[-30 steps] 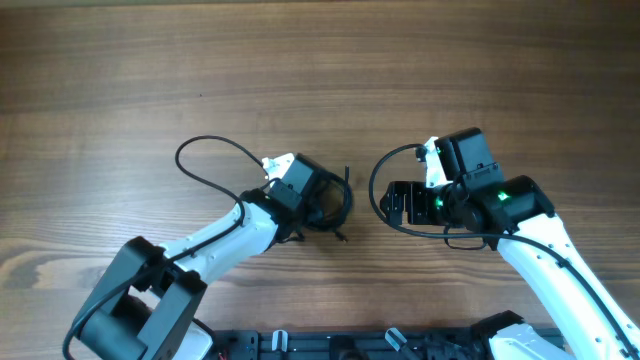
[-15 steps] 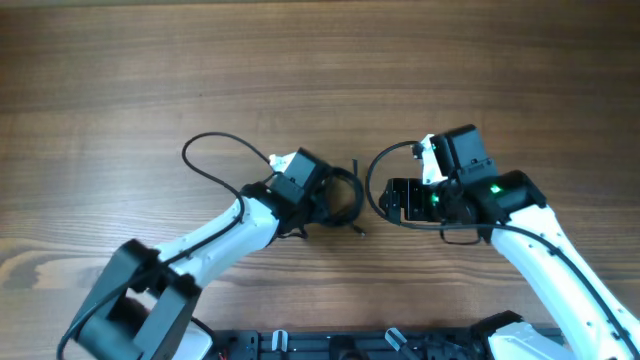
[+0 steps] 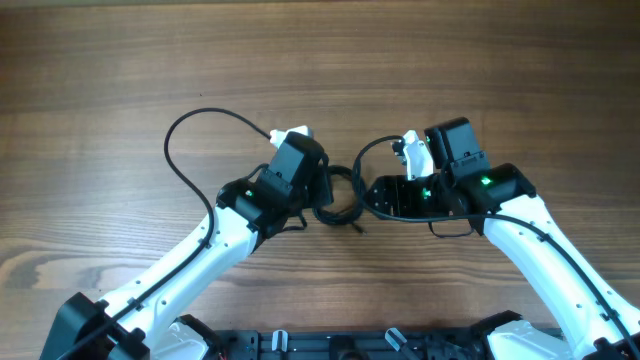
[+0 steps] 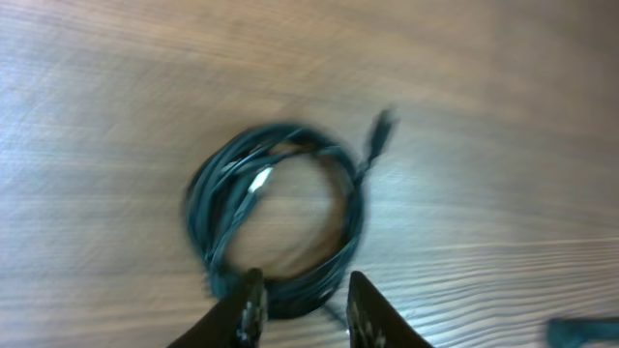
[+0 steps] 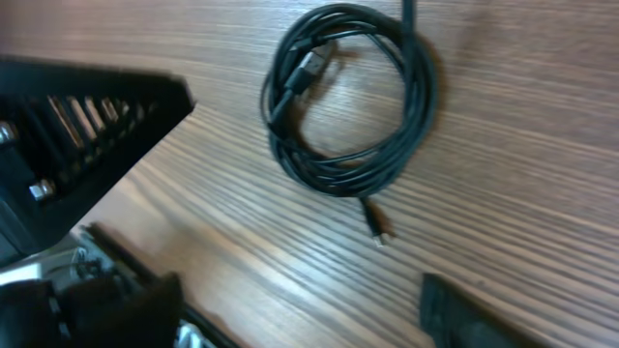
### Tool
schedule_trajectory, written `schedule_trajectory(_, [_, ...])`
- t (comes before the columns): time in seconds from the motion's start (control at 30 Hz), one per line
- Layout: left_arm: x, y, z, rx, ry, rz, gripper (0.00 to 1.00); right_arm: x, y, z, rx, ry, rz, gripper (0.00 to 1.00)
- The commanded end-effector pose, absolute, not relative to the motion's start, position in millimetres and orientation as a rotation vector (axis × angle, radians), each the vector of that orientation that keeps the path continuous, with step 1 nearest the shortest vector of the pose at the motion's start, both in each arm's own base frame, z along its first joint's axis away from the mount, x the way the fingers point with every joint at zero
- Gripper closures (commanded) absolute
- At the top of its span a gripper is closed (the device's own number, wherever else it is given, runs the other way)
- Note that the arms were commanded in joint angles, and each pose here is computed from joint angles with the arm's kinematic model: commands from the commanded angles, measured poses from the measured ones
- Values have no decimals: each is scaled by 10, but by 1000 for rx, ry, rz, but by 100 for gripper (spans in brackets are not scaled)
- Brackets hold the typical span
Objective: Untangle cables
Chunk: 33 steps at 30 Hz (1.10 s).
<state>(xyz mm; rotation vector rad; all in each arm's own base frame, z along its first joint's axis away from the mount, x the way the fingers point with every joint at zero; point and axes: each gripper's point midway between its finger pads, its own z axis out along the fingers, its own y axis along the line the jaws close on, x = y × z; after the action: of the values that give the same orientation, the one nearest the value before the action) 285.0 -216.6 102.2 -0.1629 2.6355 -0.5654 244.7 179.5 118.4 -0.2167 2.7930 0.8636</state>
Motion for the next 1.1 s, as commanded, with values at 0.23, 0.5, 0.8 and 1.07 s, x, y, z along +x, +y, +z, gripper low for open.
schedule_trajectory(0.23, [2856, -1807, 702, -211, 2698, -257, 71, 2704, 1359, 790, 159, 2832, 465, 11])
schedule_trajectory(0.5, [2918, -1720, 695, -384, 2729, -378, 80, 2718, 1367, 325, 269, 2953, 415, 11])
schedule_trajectory(0.8, [2728, -1888, 482, -467, 2825, -407, 74, 2793, 1397, 187, 284, 2957, 415, 0])
schedule_trajectory(1.07, [2662, -2012, 153, -515, 2889, -365, 71, 2845, 1465, 265, 246, 2923, 472, 0])
